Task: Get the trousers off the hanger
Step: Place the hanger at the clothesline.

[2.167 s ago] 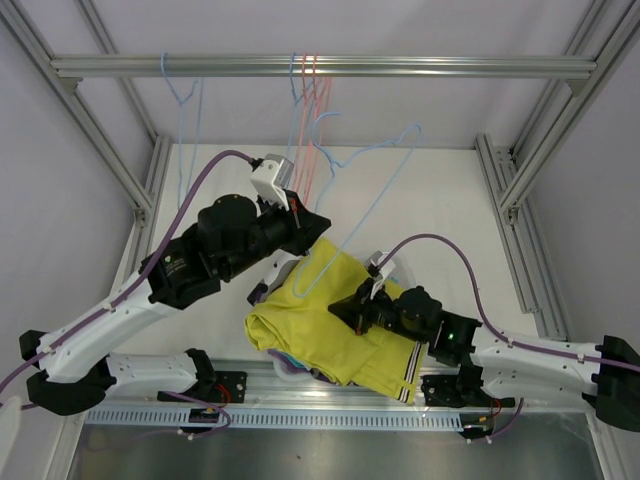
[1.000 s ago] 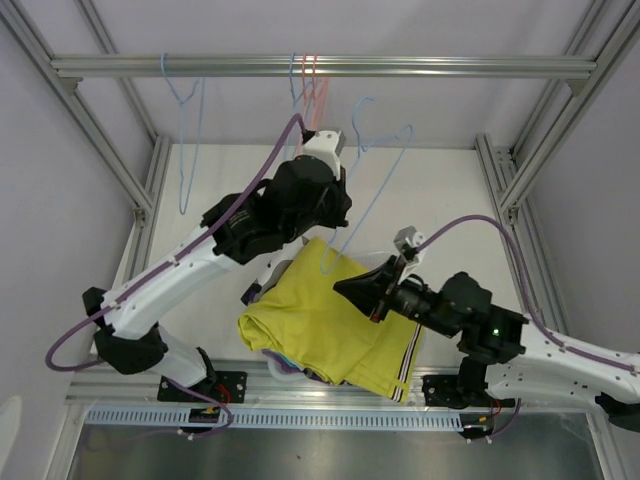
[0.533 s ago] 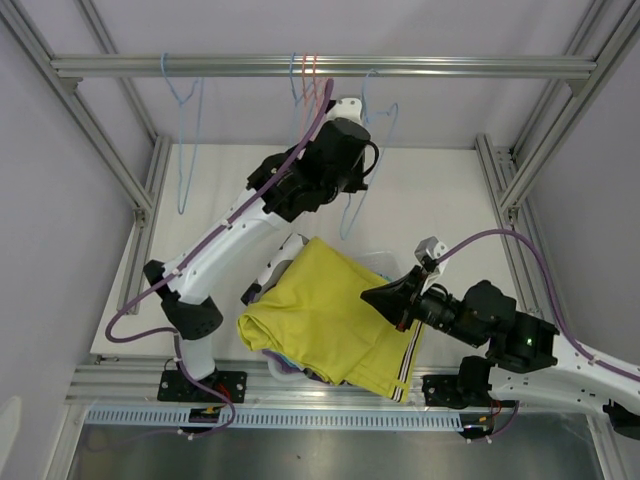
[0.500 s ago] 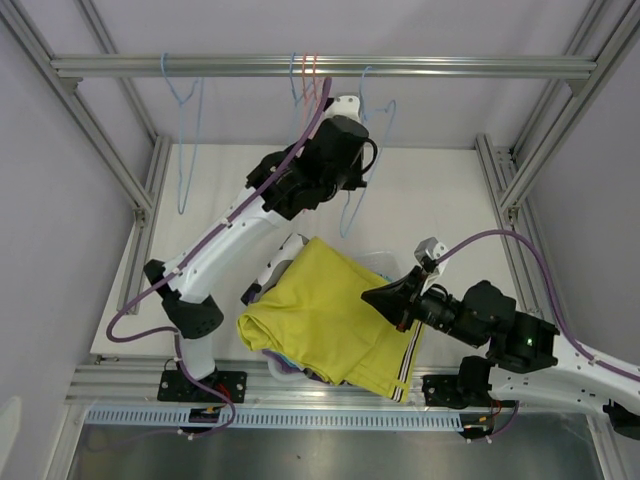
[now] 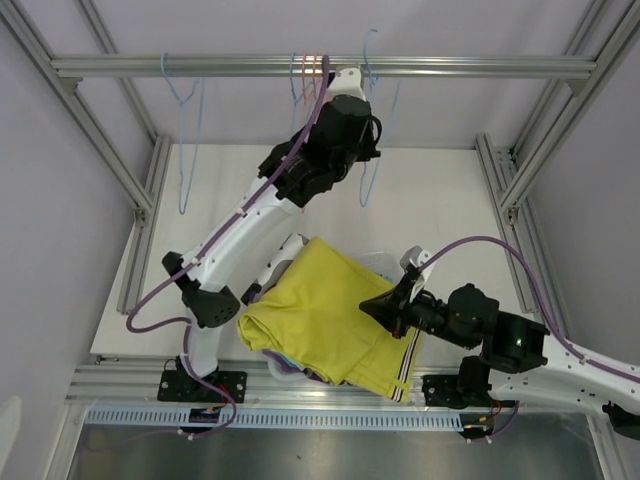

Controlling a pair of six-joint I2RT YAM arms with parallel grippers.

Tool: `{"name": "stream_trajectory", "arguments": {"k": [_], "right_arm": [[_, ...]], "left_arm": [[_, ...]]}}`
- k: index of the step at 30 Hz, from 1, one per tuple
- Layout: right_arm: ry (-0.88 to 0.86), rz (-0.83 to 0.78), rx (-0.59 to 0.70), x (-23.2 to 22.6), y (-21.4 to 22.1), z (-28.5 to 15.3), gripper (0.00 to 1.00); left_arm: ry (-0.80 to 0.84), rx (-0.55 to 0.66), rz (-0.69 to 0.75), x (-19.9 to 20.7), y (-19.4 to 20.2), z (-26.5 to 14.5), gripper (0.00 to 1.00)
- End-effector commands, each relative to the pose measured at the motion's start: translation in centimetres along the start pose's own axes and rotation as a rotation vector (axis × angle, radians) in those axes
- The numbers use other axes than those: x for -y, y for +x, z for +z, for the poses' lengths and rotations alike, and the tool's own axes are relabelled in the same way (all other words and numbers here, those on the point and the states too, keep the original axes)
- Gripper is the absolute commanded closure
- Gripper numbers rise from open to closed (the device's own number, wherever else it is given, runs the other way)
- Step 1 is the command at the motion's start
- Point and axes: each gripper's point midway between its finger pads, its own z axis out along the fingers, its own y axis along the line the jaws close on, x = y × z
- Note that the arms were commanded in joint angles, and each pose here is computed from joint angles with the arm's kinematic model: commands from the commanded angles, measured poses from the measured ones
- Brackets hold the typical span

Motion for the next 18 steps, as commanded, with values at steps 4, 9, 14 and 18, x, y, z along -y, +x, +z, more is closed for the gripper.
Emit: {"name": "stream_trajectory", "arguments": {"k": [4, 9, 14, 18], "right_arm": [[-0.027, 0.004, 0.003, -0.2, 0.2, -0.6, 0.97], [-0.034, 0.010, -0.005, -0.2, 0.8, -0.4, 0.98], [-0.030, 0.002, -0.028, -0.1, 1.3, 0.1, 0.98], [-0.029, 0.003, -0.030, -0.1, 1.3, 0.2, 0.97]], "left_arm": [[-0.036, -0.013, -0.017, -0.8, 1.7, 4.2, 1.00], [-0.068, -0.056, -0.001, -1.8, 4.0, 6.0, 0.99], [-0.042, -0.103, 0.002, -1.6, 5.4, 5.9, 1.00], [-0.013, -0.143, 0.000, -1.6, 6.6, 4.5, 0.96]]}}
